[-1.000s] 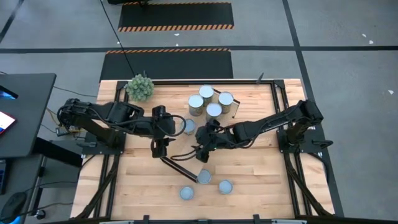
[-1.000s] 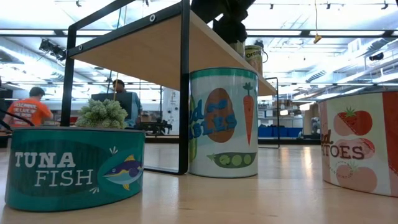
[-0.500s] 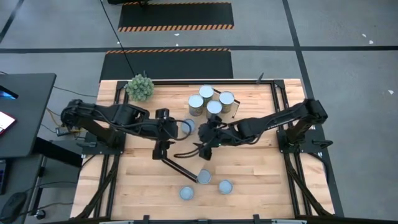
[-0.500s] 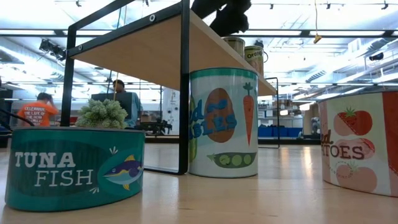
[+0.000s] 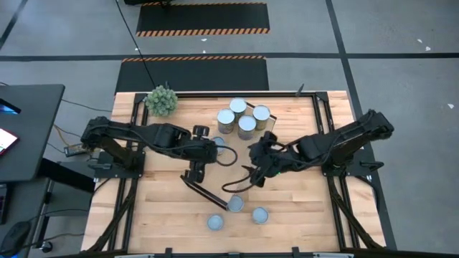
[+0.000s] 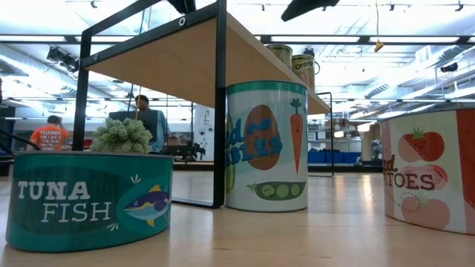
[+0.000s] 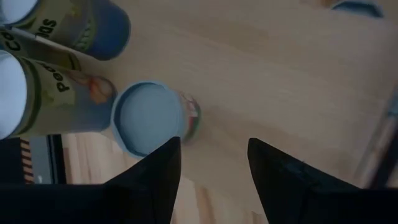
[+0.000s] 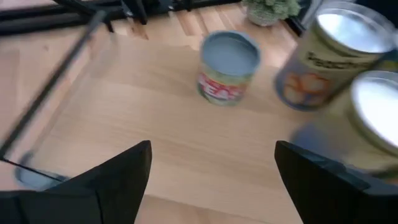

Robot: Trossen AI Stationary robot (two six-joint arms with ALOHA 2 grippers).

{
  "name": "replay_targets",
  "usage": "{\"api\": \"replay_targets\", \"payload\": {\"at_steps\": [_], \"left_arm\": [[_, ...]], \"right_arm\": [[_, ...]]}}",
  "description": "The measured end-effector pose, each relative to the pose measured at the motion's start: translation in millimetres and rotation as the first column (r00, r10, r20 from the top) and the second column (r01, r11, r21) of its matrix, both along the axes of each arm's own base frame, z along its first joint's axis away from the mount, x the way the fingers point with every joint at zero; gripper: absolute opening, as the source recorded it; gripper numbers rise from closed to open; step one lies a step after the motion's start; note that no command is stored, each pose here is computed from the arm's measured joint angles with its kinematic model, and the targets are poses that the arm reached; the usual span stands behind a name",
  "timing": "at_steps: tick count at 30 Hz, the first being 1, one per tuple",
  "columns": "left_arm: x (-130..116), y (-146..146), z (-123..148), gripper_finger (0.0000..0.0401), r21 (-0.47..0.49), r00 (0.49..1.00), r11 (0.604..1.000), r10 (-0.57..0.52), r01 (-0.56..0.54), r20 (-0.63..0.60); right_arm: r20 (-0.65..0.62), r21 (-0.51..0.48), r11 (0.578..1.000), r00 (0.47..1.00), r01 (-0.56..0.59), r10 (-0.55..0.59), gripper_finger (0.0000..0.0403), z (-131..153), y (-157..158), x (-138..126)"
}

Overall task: Pick and place cans onto a shelf
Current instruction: Adjust the canned green peas on the shelf

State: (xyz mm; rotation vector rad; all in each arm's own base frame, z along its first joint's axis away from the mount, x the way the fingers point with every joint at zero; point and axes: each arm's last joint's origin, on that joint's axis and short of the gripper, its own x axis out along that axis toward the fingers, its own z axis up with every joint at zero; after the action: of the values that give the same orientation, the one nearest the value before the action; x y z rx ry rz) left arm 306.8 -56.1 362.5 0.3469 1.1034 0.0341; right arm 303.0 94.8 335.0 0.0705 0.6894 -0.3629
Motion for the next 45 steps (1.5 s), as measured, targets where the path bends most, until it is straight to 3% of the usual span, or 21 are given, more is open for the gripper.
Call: {"api": "replay_targets", "payload": {"at_steps": [9, 20, 27, 32, 38, 45], "left_arm": [[15, 20, -7, 0.0192, 0.039, 1.0, 0.999, -0.009, 0.009, 0.0], [31, 33, -20, 0.0192, 0.106, 0.996, 0.991, -0.075, 0.079, -0.043], [25, 32, -12, 0.0192, 0.136, 0.997, 0.988, -0.067, 0.07, -0.024], [19, 29, -7, 0.0192, 0.032, 0.988, 0.987, -0.156, 0.157, -0.018], [33, 26, -26, 0.0192, 0.141, 0.976, 0.969, -0.187, 0.202, -0.112], [46, 28, -44, 0.0192, 0.29, 0.972, 0.939, -0.134, 0.187, -0.191]], "right_arm": [[-0.003, -0.012, 1.0, 1.0, 0.028, -0.028, 0.0348, 24, -32, -24], [-0.038, -0.068, 0.998, 0.999, 0.008, -0.01, 0.0348, 24, -35, -27], [-0.053, -0.052, 0.999, 0.999, 0.004, -0.007, 0.0348, 24, -35, -30], [-0.055, -0.05, 0.999, 0.998, 0.002, -0.005, 0.0348, 24, -35, -30], [-0.039, -0.045, 0.999, 0.999, 0.004, -0.006, 0.0348, 25, -35, -29], [-0.036, -0.043, 0.999, 0.999, 0.006, -0.007, 0.0348, 25, -35, -28]]}}
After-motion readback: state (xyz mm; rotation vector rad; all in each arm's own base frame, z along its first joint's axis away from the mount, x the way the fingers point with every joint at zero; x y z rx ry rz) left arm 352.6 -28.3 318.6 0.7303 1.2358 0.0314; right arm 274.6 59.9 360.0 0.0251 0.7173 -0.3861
